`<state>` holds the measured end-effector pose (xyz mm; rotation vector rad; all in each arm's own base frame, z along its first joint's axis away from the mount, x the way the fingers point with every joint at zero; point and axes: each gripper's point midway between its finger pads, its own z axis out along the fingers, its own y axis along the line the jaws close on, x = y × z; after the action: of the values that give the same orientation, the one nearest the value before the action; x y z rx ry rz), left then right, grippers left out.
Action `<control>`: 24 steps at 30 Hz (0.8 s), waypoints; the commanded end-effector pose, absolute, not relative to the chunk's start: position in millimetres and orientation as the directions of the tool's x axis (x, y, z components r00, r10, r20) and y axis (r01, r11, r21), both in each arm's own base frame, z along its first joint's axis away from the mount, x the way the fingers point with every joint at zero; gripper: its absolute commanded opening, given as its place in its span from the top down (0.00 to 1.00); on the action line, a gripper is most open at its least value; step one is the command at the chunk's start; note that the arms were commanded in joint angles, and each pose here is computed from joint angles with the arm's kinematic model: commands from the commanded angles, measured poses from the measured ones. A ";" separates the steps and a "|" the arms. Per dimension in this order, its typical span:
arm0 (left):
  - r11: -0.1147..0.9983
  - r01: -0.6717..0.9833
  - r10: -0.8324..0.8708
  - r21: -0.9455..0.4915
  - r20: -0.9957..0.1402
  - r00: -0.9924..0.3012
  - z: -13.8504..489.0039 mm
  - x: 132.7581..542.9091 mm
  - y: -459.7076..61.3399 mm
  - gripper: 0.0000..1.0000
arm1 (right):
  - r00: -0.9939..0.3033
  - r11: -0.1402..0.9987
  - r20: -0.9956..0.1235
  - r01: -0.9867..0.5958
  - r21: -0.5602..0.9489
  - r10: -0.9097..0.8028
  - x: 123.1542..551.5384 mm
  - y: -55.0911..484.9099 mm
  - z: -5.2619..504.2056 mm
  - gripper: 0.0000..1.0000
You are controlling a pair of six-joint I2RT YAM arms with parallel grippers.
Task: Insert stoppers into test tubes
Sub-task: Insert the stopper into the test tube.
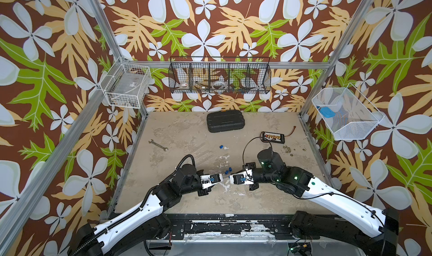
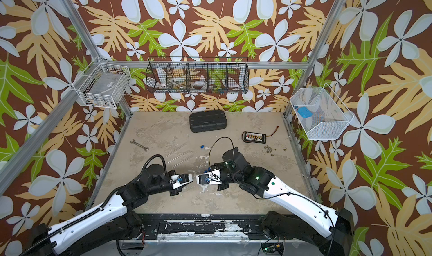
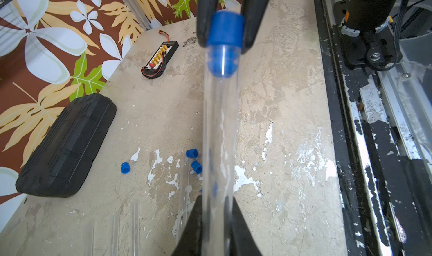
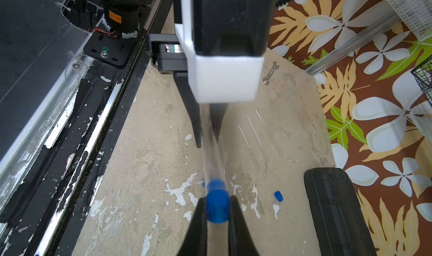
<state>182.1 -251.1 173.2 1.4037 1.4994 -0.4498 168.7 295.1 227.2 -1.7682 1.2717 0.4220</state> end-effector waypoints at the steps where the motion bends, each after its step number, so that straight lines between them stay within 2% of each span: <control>1: 0.298 0.852 0.305 0.431 -0.888 0.343 253.7 185.5 -273.2 1.00 | 0.354 -0.075 -0.760 -0.924 -0.376 -0.545 158.9 302.8 223.7 0.91; 18: 0.333 0.772 0.285 0.542 -0.838 0.465 291.9 188.7 -269.1 1.00 | 0.216 -0.026 -0.836 -0.972 -0.235 -0.505 158.5 316.9 220.8 0.91; 24: 0.302 0.766 0.235 0.568 -0.823 0.517 301.6 178.3 -271.8 1.00 | 0.175 -0.010 -0.861 -0.981 -0.194 -0.478 157.6 321.0 221.4 0.91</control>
<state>184.8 -232.5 174.7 1.4428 1.5558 -0.3259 173.1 311.7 222.0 -1.6108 1.4289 0.6128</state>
